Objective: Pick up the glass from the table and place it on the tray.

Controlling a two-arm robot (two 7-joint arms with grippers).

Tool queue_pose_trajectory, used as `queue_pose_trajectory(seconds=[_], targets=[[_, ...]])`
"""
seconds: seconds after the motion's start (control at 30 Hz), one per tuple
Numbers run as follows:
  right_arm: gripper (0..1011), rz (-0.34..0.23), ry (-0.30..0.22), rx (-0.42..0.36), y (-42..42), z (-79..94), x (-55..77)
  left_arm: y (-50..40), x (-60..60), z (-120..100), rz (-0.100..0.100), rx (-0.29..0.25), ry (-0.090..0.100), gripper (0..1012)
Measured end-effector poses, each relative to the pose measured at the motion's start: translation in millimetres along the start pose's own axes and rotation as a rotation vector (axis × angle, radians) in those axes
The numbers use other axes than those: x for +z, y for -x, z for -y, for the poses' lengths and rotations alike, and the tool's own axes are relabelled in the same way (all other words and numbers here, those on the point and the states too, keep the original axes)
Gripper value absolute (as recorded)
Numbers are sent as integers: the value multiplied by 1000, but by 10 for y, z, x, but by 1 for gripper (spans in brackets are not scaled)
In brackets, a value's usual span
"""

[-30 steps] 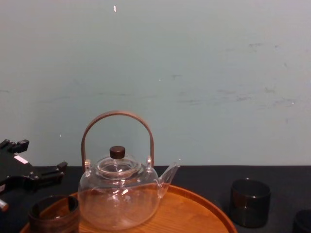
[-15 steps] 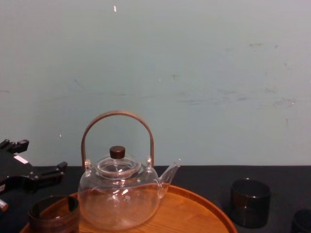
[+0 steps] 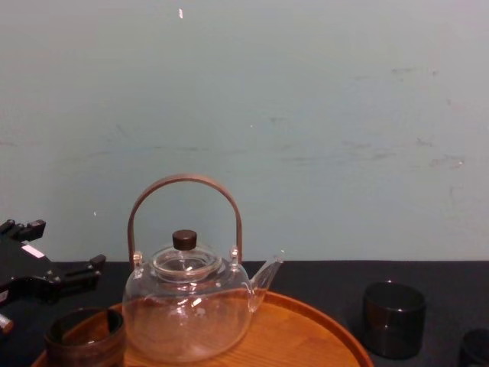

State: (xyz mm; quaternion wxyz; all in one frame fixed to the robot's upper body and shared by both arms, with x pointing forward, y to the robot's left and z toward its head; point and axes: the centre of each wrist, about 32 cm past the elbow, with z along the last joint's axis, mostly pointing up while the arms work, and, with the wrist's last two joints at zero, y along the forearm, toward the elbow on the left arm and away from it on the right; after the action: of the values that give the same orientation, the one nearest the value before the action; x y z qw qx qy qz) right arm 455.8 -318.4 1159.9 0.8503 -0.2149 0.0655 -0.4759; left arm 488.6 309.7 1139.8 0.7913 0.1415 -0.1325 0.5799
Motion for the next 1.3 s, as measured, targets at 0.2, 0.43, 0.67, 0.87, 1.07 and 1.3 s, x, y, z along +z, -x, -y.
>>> queue_pose_trajectory(seconds=[0.2, 0.43, 0.67, 0.87, 1.07, 1.3], targets=[[902, 2, -30, 33, -17, 41, 49, 0, 0, 0, 0, 0, 0, 1001], [902, 26, -84, 97, 25, 33, 199, 0, 0, 0, 0, 0, 0, 1001], [902, 55, -123, 166, 127, -47, 336, 0, 0, 0, 0, 0, 0, 1001], [902, 76, -145, 223, 235, -140, 422, 0, 0, 0, 0, 0, 0, 1001], [902, 98, -158, 284, 364, -251, 481, 0, 0, 0, 0, 0, 0, 1001], [902, 117, -173, 355, 520, -379, 541, 0, 0, 0, 0, 0, 0, 1001]])
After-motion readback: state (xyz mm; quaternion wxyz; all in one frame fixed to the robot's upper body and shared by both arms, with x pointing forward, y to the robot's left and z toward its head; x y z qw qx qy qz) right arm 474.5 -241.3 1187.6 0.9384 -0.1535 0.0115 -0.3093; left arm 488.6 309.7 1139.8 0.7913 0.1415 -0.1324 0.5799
